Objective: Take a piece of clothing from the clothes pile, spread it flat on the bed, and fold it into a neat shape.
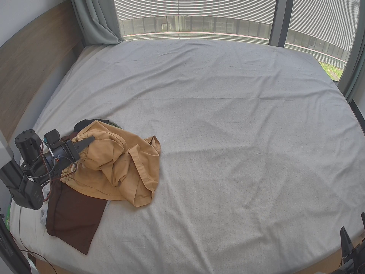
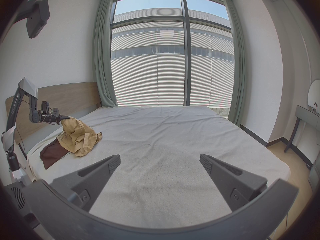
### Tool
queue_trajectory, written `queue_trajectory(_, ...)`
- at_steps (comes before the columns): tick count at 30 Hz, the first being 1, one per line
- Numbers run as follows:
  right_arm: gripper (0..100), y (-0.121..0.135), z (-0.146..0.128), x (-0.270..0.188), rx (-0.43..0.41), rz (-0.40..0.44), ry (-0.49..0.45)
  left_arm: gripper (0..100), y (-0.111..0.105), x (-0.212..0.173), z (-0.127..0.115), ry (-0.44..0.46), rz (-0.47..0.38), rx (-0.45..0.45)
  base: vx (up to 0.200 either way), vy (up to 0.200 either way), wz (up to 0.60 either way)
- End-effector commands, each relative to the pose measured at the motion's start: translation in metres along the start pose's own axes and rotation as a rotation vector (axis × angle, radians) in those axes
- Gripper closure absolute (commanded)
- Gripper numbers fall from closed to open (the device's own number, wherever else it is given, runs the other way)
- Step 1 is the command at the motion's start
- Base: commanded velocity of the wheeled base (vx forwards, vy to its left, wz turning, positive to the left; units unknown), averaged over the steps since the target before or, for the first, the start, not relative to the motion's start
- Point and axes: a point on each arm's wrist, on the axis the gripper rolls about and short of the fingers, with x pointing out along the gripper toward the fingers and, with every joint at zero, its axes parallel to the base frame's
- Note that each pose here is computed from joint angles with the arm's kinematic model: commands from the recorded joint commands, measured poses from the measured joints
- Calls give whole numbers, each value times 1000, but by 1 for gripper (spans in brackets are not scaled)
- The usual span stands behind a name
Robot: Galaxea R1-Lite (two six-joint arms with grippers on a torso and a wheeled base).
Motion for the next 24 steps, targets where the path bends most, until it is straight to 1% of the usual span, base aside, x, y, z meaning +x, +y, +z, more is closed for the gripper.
queue_trajectory(1,0,0,-5,0,-1,0,0,100,-1,-1,2,-4,-8,1,0,0,0)
queue_trajectory(10,0,0,-5,0,-1,0,0,100,-9,0,2,-16,-38,-6,0,0,0)
queue_trajectory(16,0,0,-5,0,-1,0,0,100,-31,-1,7,-34,-103,-48,0,0,0)
queue_trajectory(19,0,0,-5,0,-1,0,0,100,-40,-2,10,-49,-132,-41,0,0,0)
queue_trajectory(24,0,0,-5,0,-1,0,0,100,-48,-3,9,-49,-156,-32,0,0,0)
